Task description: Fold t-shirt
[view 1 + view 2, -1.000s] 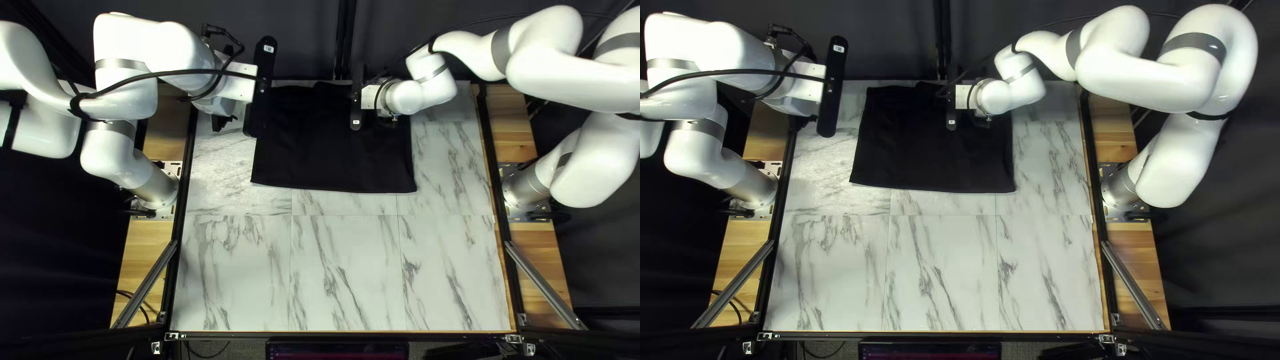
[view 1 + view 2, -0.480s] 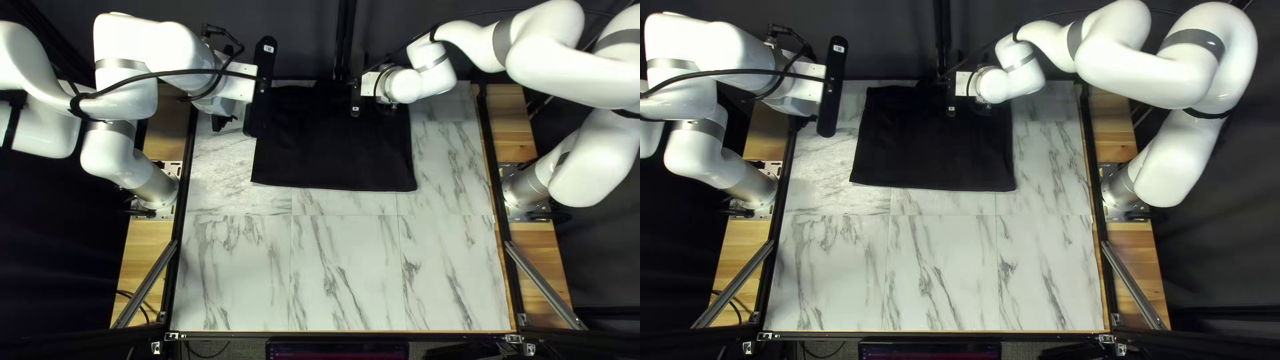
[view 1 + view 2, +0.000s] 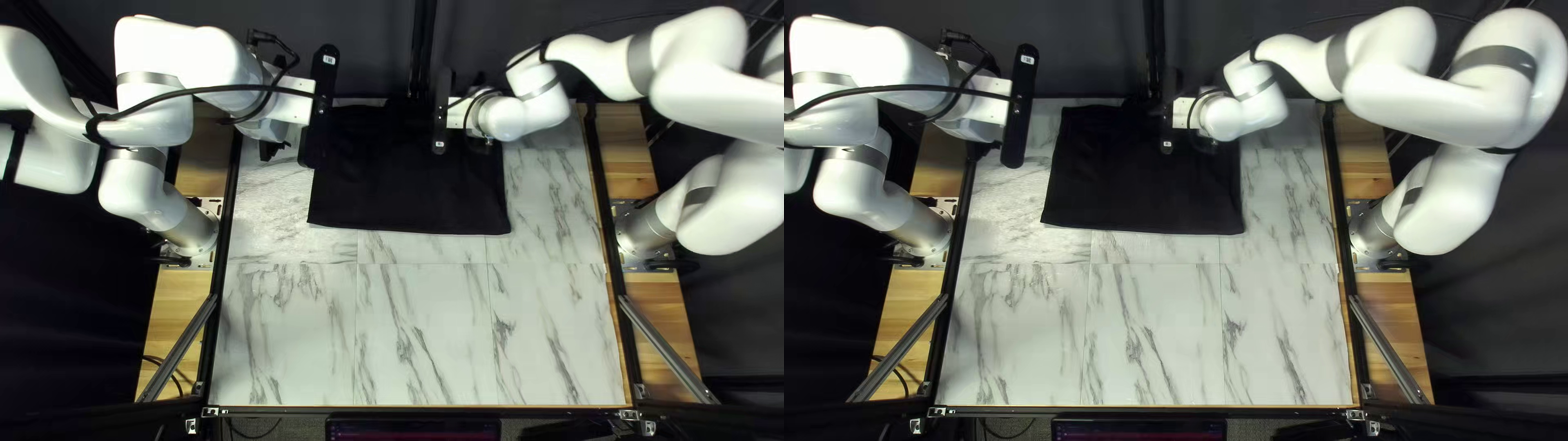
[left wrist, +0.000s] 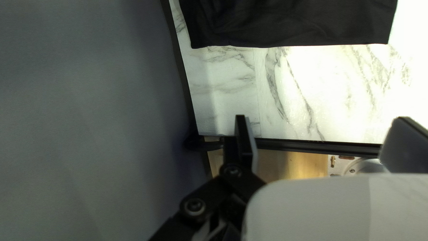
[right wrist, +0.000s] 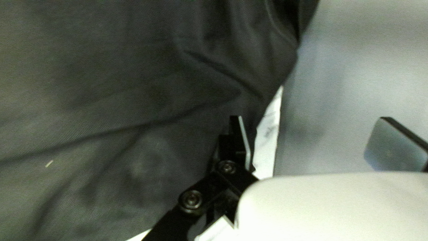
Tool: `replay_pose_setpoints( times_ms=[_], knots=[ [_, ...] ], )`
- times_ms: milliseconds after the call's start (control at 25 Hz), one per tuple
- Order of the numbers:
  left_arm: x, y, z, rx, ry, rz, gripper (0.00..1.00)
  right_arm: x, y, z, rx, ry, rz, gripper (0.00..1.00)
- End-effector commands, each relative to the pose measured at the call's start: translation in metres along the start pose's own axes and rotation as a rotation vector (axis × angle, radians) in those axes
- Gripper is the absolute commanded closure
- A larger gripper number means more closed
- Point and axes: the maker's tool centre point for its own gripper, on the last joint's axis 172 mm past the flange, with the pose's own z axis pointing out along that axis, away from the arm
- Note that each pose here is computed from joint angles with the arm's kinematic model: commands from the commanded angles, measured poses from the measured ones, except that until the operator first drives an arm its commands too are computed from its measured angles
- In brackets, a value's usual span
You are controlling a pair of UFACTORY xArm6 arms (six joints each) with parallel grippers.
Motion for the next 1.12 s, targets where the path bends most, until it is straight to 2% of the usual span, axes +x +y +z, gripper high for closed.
replay_pose_setpoints(
  times_ms=[40, 200, 400, 600, 720, 960, 1120],
  knots=[
    [0.0, 0.0, 0.0, 0.0, 0.0, 0.0, 0.0, -0.01, -0.023, -0.039, 0.088, 0.033, -0.049, 0.0],
    [0.0, 0.0, 0.0, 0.0, 0.0, 0.0, 0.0, -0.029, -0.029, -0.073, 0.121, 0.061, -0.074, 0.0],
    [0.0, 0.0, 0.0, 0.0, 0.0, 0.0, 0.0, -0.062, -0.016, -0.113, 0.168, 0.089, -0.066, 0.0],
    [0.0, 0.0, 0.0, 0.0, 0.0, 0.0, 0.0, -0.081, -0.002, -0.16, 0.258, 0.117, -0.047, 0.0],
    [0.0, 0.0, 0.0, 0.0, 0.0, 0.0, 0.0, -0.094, 0.004, -0.19, 0.292, 0.124, -0.02, 0.0],
    [0.0, 0.0, 0.0, 0.0, 0.0, 0.0, 0.0, -0.104, 0.004, -0.234, 0.303, 0.127, 0.018, 0.0],
    [0.0, 0.0, 0.0, 0.0, 0.0, 0.0, 0.0, -0.106, -0.001, -0.253, 0.307, 0.132, 0.035, 0.0]
  ],
)
